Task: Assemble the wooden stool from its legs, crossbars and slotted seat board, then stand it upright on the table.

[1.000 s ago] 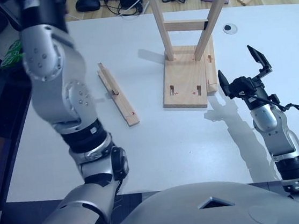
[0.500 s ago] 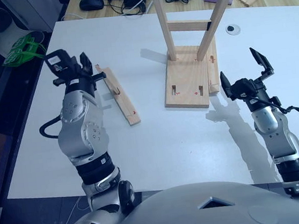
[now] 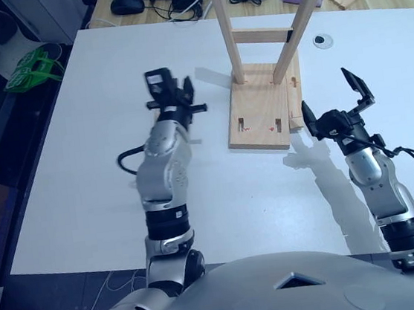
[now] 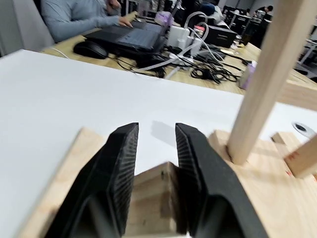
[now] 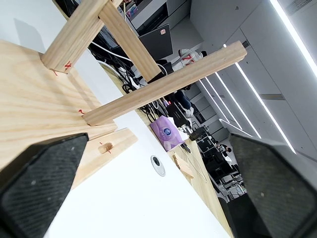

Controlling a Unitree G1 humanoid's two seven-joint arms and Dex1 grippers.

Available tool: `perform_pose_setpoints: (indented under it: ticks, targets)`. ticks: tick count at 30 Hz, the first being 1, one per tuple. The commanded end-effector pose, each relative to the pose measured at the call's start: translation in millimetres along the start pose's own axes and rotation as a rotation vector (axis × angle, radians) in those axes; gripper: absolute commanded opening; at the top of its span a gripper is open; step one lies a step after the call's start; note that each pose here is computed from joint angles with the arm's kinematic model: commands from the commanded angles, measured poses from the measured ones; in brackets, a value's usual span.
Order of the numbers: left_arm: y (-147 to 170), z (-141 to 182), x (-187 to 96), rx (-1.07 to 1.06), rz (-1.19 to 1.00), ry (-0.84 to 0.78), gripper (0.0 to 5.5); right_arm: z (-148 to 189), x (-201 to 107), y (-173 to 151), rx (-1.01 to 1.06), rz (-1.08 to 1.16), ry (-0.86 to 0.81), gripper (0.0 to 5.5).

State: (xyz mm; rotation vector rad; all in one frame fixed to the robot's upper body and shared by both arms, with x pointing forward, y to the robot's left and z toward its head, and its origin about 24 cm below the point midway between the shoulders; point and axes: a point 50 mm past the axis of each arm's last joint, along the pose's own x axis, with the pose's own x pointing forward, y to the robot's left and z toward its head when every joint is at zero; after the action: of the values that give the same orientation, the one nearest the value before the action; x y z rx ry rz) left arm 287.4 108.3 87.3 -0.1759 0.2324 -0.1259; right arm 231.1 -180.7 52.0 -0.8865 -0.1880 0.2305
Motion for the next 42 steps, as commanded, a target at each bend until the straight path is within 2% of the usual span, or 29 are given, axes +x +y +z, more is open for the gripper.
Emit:
perform_pose_setpoints:
  ticks: [1,5,10,14,18,21,25,28,30,32,35,36,40,42]
  targets:
    - [-23,-7,4,0.000,-0.071,0.053,1.35,0,2,-1,-0.009,-0.003,-0.001,5.40]
    - [-23,-3,2,0.032,-0.078,0.042,1.35,1,2,1,0.000,-0.007,0.002,5.40]
    - [-19,-17,-4,0.076,-0.072,0.077,1.35,1,2,2,0.006,-0.011,0.005,5.40]
    - [-20,4,-5,0.157,-0.081,-0.038,1.35,1,2,2,0.005,-0.008,0.006,5.40]
    - [-25,15,-6,0.170,-0.106,-0.090,2.00,0,1,3,0.004,-0.009,0.009,5.40]
    - [-26,16,-5,0.162,-0.116,-0.091,2.34,0,1,3,0.005,-0.014,0.011,5.40]
    - [-28,14,-6,0.115,-0.136,-0.083,3.08,0,2,4,0.007,-0.017,0.012,5.40]
    - [-27,23,-6,0.118,-0.140,-0.098,3.48,0,2,4,0.009,-0.019,0.010,5.40]
    - [-13,19,0,0.218,-0.203,-0.014,3.53,1,3,4,0.012,-0.021,0.011,5.40]
    - [18,28,2,0.342,-0.205,0.025,3.53,1,2,4,0.016,-0.023,0.012,5.40]
    - [71,63,3,0.473,-0.281,0.148,3.53,-2,-7,8,0.029,-0.038,0.045,5.40]
    - [84,74,13,0.505,-0.285,0.197,3.53,-1,-10,11,0.036,-0.043,0.056,5.40]
    - [98,79,45,0.529,-0.343,0.391,3.53,3,-19,21,0.065,-0.071,0.094,5.40]
    - [83,84,57,0.536,-0.428,0.448,3.53,2,-26,26,0.077,-0.092,0.133,5.40]
